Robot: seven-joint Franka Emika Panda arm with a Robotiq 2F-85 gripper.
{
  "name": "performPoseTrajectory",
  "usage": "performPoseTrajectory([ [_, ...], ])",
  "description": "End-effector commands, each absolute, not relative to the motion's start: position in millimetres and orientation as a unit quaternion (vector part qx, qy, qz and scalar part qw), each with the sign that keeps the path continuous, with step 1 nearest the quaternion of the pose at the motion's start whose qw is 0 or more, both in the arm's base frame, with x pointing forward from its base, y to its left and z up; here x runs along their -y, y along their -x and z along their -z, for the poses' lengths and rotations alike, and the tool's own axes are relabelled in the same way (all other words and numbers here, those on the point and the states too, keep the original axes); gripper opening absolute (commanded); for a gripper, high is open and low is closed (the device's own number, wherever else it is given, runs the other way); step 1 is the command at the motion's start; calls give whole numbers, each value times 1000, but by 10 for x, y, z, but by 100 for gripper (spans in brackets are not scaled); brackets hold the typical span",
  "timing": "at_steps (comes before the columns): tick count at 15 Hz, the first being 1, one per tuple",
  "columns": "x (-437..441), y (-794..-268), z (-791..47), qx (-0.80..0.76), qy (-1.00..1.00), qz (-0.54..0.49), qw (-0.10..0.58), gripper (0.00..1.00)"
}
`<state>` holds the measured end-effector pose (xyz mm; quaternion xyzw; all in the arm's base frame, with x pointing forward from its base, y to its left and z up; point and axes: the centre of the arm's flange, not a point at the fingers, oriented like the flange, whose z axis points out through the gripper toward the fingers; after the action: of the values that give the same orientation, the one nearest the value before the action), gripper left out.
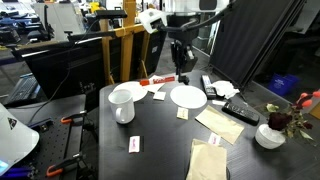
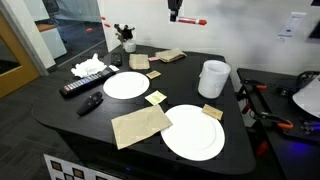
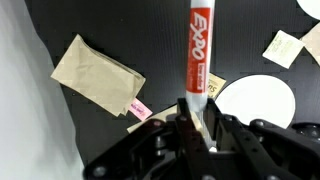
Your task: Put the marker in the mug
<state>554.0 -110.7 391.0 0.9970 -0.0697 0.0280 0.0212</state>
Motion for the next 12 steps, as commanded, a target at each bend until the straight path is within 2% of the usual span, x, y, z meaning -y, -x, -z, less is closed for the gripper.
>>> performPoseTrajectory([
  [1, 1138, -5585, -3842, 41, -999, -25, -2, 5],
  [12, 1070, -5649, -3647, -168, -972, -40, -162, 5],
])
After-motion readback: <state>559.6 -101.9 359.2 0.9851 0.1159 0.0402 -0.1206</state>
